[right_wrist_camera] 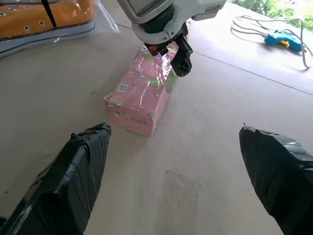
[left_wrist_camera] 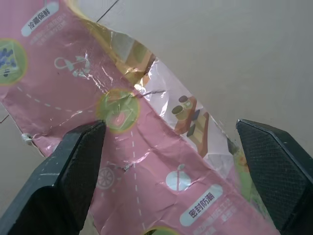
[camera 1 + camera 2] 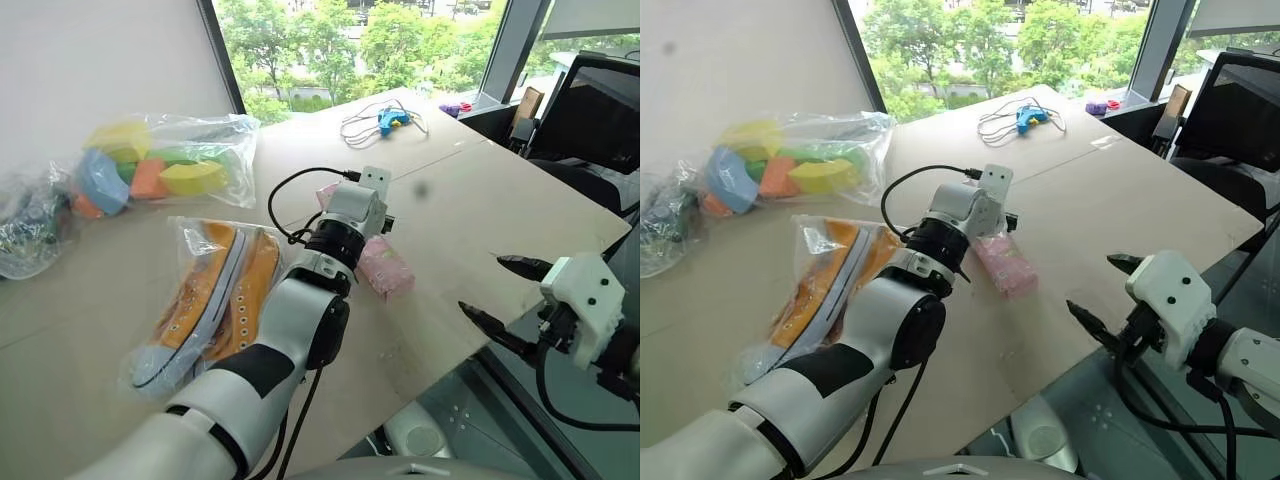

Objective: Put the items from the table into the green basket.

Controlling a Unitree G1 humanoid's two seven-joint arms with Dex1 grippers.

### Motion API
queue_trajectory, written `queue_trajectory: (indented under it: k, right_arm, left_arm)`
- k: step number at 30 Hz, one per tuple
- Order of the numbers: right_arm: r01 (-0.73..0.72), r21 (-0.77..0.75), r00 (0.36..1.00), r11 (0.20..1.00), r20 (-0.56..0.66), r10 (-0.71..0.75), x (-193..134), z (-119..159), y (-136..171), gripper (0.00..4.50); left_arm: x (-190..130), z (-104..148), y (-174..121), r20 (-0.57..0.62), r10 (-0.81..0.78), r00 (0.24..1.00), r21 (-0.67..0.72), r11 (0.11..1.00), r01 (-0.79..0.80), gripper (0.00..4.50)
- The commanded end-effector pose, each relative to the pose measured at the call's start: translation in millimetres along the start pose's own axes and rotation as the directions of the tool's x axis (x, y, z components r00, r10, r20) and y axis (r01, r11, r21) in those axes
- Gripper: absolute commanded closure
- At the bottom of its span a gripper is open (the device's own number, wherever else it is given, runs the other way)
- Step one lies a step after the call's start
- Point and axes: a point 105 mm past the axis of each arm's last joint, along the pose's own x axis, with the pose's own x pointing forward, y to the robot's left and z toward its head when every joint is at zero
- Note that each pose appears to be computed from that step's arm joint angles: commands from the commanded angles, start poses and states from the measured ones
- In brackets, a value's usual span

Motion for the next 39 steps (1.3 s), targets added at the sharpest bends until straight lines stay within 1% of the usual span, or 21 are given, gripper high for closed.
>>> queue_trajectory:
  k: [1, 3, 7, 8, 11, 13, 15, 18, 21, 23, 25, 28, 30, 32, 34, 35, 37, 38, 39]
  right_arm:
    - [-0.006, -0.019, 1.000, 1.000, 0.021, 0.007, 0.1, 6.1, 1.9, 0.00]
    - [-0.009, -0.019, 1.000, 1.000, 0.014, 0.009, 0.3, 4.7, 1.3, 0.00]
    - [-0.022, -0.021, 1.000, 1.000, 0.012, 0.022, 1.7, 4.9, 0.9, 0.00]
    - [-0.022, -0.022, 1.000, 1.000, 0.013, 0.023, 1.8, 5.1, 1.0, 0.00]
    - [-0.029, -0.022, 0.999, 0.999, 0.013, 0.029, 2.7, 5.0, -0.4, 0.00]
    - [-0.032, -0.023, 0.999, 0.999, 0.012, 0.033, 3.7, 4.6, -1.1, 0.00]
    - [-0.035, -0.024, 0.999, 0.999, 0.012, 0.035, 4.6, 4.4, -1.5, 0.00]
    - [-0.039, -0.028, 0.999, 0.999, 0.014, 0.039, 5.9, 4.7, -0.8, 0.00]
    - [-0.038, -0.030, 0.999, 0.999, 0.015, 0.038, 6.3, 4.9, -1.0, 0.00]
    - [-0.037, -0.029, 0.999, 0.999, 0.015, 0.038, 6.4, 4.3, -1.0, 0.00]
    - [-0.038, -0.031, 0.999, 0.999, 0.015, 0.038, 7.5, 3.9, -0.4, 0.00]
    - [-0.038, -0.034, 0.999, 0.999, 0.026, 0.039, 9.4, 5.7, 0.8, 0.00]
    - [-0.037, -0.034, 0.999, 0.999, 0.028, 0.038, 9.5, 5.9, 0.9, 0.00]
    - [-0.039, -0.033, 0.999, 0.999, 0.025, 0.040, 9.8, 4.5, -0.1, 0.00]
    - [-0.047, -0.036, 0.999, 0.998, 0.026, 0.048, 11.9, 4.2, -0.6, 0.00]
    - [-0.050, -0.039, 0.998, 0.998, 0.030, 0.051, 13.2, 5.1, -0.9, 0.00]
    - [-0.056, -0.043, 0.998, 0.997, 0.037, 0.058, 14.4, 7.0, -1.1, 0.00]
    - [-0.058, -0.045, 0.997, 0.997, 0.038, 0.060, 14.6, 7.5, -1.3, 0.00]
    - [-0.059, -0.046, 0.997, 0.997, 0.037, 0.060, 14.5, 7.4, -1.8, 0.00]
  left_arm:
    - [-23.7, 36.3, 8.1, 0.162, 0.043, 0.986, 0.013, 0.999, -0.046, 0.11]
    - [-23.1, 28.4, 12.8, 0.125, 0.043, 0.991, -0.007, 0.999, -0.042, 0.11]
    - [-9.0, -3.4, 18.2, 0.002, 0.049, 0.999, -0.049, 0.998, -0.049, 0.11]
    - [-7.2, -7.9, 18.8, -0.014, 0.050, 0.999, -0.056, 0.997, -0.051, 0.11]
    - [1.9, -33.2, 14.7, -0.123, 0.025, 0.992, -0.106, 0.994, -0.039, 0.11]
    - [4.2, -42.4, 10.7, -0.177, 0.004, 0.984, -0.151, 0.988, -0.031, 0.11]
    - [4.1, -44.2, 6.0, -0.203, -0.016, 0.979, -0.192, 0.981, -0.024, 0.11]
    - [1.6, -39.1, 3.3, -0.223, -0.036, 0.974, -0.260, 0.965, -0.024, 0.11]
    - [-3.0, -22.1, 9.4, -0.185, -0.020, 0.983, -0.294, 0.955, -0.036, 0.11]
    - [-2.2, -13.8, 18.3, -0.142, 0.027, 0.989, -0.275, 0.959, -0.066, 0.11]
    - [3.6, -18.9, 27.0, -0.141, 0.067, 0.988, -0.258, 0.961, -0.102, 0.11]
    - [11.0, -33.9, 40.0, -0.167, 0.107, 0.980, -0.230, 0.962, -0.144, 0.11]
    - [11.7, -39.5, 46.9, -0.177, 0.117, 0.977, -0.211, 0.965, -0.153, 0.11]
    - [13.4, -47.1, 45.7, -0.191, 0.098, 0.977, -0.186, 0.973, -0.134, 0.11]
    - [17.2, -53.7, 38.9, -0.198, 0.070, 0.978, -0.188, 0.976, -0.108, 0.65]
    - [17.9, -53.0, 34.8, -0.189, 0.053, 0.981, -0.194, 0.977, -0.090, 0.91]
    - [16.8, -46.6, 29.5, -0.159, 0.036, 0.987, -0.195, 0.978, -0.067, 1.75]
    - [16.0, -43.9, 28.1, -0.148, 0.032, 0.988, -0.195, 0.979, -0.061, 2.28]
    - [14.8, -40.7, 27.2, -0.134, 0.027, 0.991, -0.194, 0.980, -0.053, 2.67]
